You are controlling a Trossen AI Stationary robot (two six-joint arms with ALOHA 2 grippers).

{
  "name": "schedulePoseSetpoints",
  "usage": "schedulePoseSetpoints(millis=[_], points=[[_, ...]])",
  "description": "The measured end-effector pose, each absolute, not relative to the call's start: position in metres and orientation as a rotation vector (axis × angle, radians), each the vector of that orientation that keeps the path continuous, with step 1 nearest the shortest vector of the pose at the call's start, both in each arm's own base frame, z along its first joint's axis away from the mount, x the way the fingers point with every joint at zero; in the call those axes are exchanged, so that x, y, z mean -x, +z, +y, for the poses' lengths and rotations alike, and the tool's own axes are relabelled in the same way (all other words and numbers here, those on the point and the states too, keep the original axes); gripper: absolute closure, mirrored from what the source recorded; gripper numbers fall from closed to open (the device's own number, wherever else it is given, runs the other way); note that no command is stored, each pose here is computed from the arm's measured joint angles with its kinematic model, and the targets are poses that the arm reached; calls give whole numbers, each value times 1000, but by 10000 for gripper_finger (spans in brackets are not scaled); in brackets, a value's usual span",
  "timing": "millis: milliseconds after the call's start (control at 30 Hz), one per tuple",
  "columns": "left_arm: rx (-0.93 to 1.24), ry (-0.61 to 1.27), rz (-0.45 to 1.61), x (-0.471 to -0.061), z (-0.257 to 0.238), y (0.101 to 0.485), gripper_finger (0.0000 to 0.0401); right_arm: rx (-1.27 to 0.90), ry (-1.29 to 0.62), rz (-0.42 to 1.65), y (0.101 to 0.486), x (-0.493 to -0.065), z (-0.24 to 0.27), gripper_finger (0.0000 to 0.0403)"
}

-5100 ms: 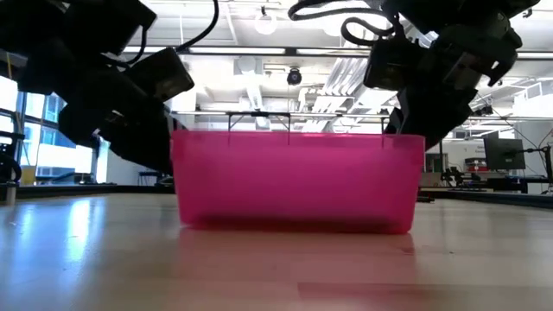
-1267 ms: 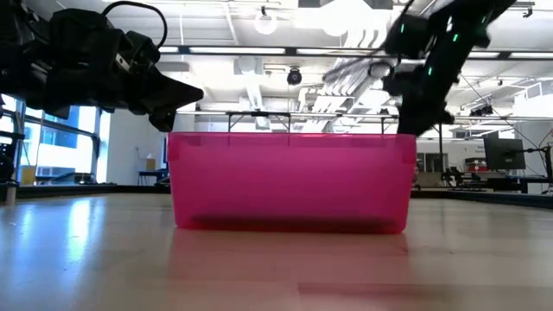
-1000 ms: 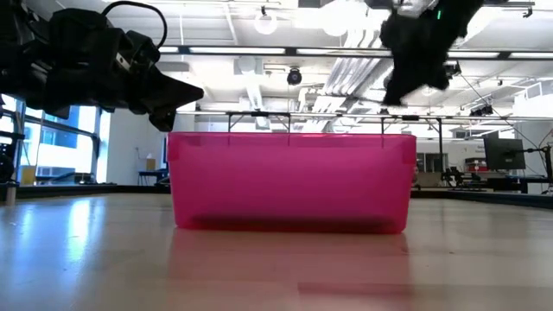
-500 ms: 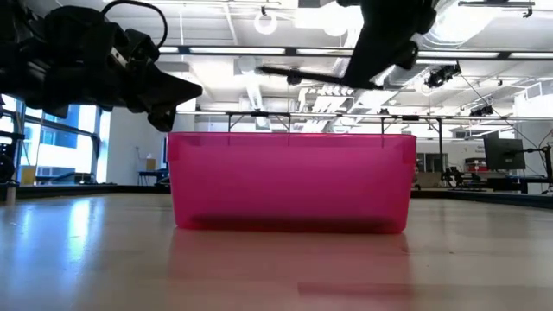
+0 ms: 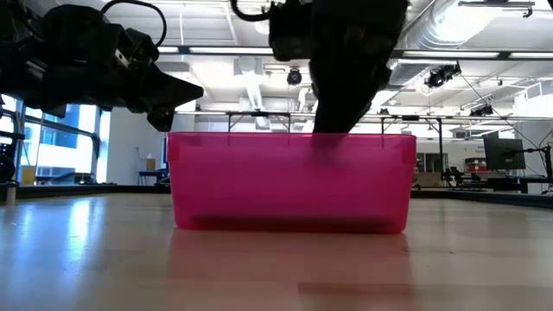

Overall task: Sort crayons/erasers/pens/pencils in bins
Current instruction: Put the black pen into the red bin, then put the yellow pencil into the transparent bin

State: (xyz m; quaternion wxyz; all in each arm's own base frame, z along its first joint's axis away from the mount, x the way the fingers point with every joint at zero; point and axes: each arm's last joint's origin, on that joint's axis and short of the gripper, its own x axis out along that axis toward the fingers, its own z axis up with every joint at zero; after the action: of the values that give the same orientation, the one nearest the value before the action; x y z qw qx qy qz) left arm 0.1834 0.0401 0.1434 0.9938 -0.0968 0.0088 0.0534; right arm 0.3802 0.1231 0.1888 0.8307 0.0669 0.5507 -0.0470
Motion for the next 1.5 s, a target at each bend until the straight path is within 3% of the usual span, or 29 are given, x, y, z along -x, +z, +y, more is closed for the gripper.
schedulePoseSetpoints(millis=[567,967,1067,1267,1500], points=[[231,109,26,-184,40,142,401,-171,-61,1218,179,-380,116,387],[199,62,60,-185,32,140,401,-116,-15,1174,197,-387,123,303],[188,33,59,-186,23,141,401,-26,31,1158,215,-387,133,318],[180,-38,88,-187,-6,138,401,124,73,1084,233,-368,151,396],[178,-101,146,-191,-56,142,401,60,86,880,234,-341,164,400]])
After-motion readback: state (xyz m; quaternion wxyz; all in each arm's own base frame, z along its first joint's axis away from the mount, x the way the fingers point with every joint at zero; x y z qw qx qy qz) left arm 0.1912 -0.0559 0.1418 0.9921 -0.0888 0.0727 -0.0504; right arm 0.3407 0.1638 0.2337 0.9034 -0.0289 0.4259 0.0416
